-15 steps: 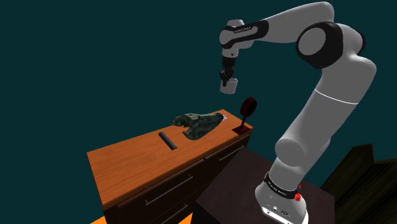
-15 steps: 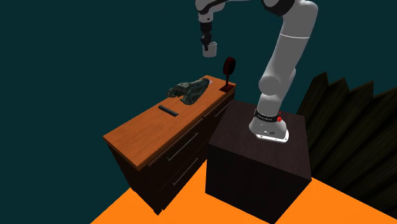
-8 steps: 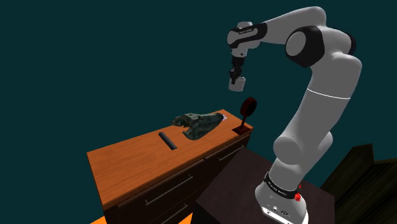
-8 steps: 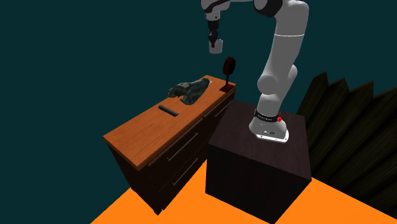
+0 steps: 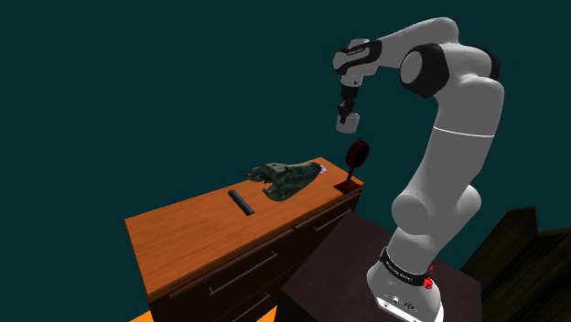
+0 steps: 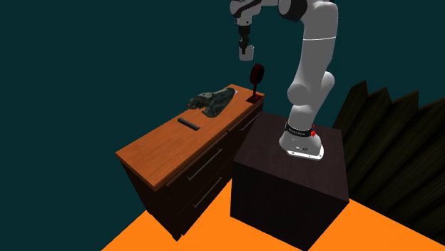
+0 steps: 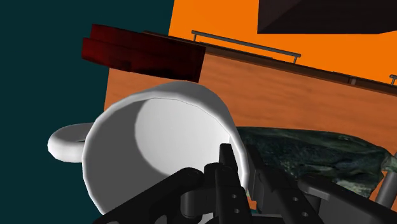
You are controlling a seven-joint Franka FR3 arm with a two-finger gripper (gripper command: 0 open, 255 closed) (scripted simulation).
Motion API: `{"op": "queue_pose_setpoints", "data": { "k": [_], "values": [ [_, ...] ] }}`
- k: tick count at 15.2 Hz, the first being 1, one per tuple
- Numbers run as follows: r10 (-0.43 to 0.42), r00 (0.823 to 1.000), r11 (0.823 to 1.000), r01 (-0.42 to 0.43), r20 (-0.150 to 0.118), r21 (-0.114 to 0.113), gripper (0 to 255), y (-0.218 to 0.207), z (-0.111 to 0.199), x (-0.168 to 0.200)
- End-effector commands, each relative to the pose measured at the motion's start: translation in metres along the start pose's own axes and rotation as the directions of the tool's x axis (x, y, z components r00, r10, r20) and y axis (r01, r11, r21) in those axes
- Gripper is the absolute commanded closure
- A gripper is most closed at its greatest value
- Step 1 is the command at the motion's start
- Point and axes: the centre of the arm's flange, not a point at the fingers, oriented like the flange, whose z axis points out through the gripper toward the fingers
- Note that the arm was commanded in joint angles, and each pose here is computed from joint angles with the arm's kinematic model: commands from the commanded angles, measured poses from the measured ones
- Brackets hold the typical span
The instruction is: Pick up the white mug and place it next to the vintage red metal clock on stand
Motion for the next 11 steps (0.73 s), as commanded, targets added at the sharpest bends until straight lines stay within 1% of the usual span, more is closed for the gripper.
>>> {"op": "queue_pose_setpoints", "data": {
  "k": [1, 11],
  "values": [
    [0.000, 1.000, 1.000, 0.000, -0.001, 0.000, 255, 0.000, 0.011, 0.001],
    [0.000, 1.000, 1.000, 0.000, -0.001, 0.000, 255, -0.003, 0.063, 0.003]
  ]
}}
